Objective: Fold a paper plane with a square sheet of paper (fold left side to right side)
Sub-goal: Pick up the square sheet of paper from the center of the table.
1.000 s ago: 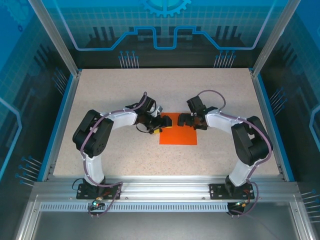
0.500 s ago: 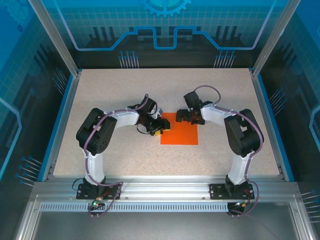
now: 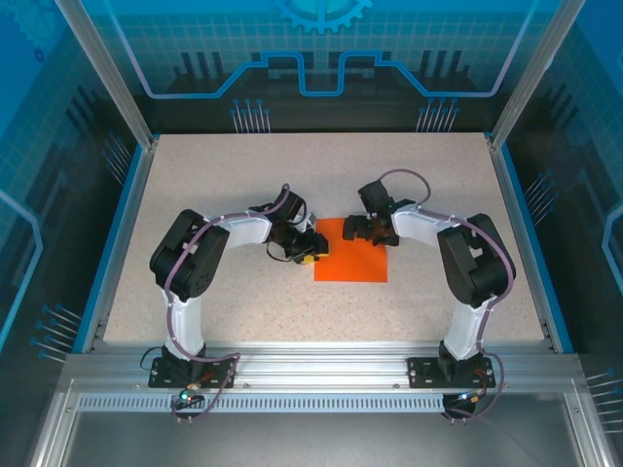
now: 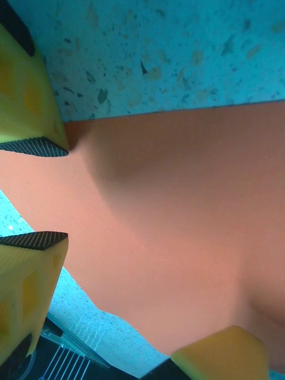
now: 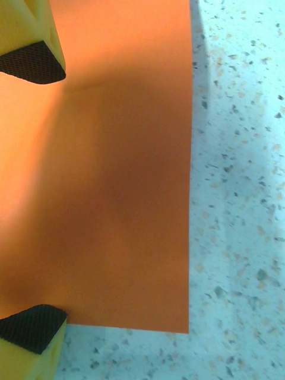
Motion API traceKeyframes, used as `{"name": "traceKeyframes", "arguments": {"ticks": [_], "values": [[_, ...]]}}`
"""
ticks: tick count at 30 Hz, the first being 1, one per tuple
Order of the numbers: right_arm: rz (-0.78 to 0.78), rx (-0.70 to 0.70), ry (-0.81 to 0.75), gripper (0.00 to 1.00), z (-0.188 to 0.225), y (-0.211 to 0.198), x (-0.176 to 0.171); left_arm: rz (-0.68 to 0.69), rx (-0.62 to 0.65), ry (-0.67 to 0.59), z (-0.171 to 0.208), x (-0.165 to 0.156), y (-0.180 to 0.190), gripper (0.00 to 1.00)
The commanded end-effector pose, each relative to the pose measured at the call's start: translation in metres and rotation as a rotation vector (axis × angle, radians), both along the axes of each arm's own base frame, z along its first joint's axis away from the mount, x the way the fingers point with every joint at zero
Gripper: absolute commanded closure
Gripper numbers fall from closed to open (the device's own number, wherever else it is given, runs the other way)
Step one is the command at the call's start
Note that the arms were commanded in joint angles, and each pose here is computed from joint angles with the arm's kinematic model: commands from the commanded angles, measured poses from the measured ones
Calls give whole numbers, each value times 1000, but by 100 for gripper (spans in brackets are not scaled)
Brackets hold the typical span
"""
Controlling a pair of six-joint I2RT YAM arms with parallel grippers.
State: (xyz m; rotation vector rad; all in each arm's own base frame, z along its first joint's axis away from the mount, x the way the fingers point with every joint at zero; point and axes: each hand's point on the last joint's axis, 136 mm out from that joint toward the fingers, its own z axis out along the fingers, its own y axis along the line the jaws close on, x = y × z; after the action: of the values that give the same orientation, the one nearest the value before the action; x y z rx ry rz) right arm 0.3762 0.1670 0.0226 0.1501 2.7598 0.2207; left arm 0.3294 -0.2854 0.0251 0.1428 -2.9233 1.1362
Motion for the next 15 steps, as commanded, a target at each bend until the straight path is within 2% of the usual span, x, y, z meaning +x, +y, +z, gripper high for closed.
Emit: {"name": "traceKeyframes", "arguments": {"ticks": [1, 11, 15], "values": [[37, 39, 79, 0, -5, 13, -28, 10, 44, 43, -11, -4, 2, 59], [100, 30, 71, 15, 7, 24, -30, 16, 31, 24, -4, -1, 1, 58], [120, 37, 59, 30, 12, 27, -27, 13, 25, -2, 2, 1, 0, 57]]}}
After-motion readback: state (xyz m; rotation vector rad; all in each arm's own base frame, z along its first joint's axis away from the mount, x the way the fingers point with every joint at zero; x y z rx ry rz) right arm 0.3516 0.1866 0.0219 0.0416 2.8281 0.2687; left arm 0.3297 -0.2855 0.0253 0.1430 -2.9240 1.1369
